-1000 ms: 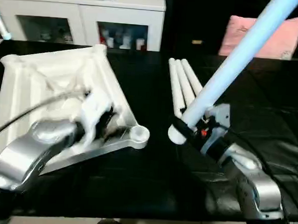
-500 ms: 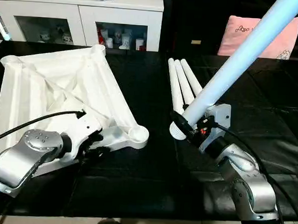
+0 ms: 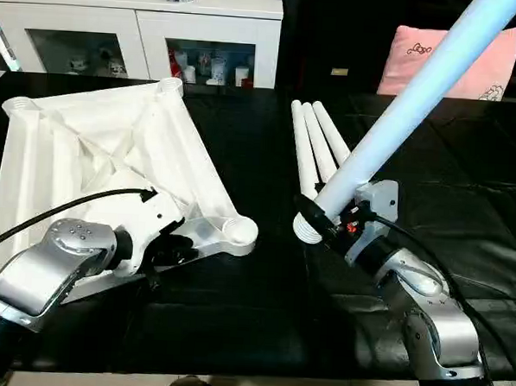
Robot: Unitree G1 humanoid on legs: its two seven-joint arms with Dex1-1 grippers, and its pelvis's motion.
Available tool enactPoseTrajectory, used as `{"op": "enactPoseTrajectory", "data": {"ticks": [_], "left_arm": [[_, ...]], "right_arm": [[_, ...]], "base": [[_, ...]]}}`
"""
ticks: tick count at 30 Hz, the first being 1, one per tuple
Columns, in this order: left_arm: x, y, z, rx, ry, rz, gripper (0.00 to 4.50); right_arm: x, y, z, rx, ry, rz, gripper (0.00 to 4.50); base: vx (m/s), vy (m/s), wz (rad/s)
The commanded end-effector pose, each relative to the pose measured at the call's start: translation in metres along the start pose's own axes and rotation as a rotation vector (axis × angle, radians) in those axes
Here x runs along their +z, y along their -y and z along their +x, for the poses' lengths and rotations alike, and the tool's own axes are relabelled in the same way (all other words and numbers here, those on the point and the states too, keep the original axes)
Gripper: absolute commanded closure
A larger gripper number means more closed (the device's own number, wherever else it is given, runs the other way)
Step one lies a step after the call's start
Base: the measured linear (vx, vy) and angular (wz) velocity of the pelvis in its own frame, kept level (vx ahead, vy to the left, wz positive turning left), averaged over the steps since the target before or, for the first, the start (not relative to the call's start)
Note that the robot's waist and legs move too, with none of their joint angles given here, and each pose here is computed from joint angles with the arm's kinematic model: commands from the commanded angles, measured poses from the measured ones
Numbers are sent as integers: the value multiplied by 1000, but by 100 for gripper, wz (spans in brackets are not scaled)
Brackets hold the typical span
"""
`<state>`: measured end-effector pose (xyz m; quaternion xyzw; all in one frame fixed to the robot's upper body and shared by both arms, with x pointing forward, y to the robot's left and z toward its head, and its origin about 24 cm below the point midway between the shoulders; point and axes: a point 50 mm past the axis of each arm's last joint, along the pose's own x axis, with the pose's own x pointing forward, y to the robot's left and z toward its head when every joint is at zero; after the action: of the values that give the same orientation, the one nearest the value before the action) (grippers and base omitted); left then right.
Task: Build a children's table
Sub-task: Pick table leg
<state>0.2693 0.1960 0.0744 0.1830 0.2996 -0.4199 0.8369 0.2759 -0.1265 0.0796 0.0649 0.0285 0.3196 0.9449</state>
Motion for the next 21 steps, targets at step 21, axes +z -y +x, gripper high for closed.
{"op": "enactPoseTrajectory", "data": {"ticks": [21], "left_arm": [[22,5,25,-77,124,175,450]], "right_arm": [[8,0,6,32,23,-27,256]], "base": [[0,0,0]]}}
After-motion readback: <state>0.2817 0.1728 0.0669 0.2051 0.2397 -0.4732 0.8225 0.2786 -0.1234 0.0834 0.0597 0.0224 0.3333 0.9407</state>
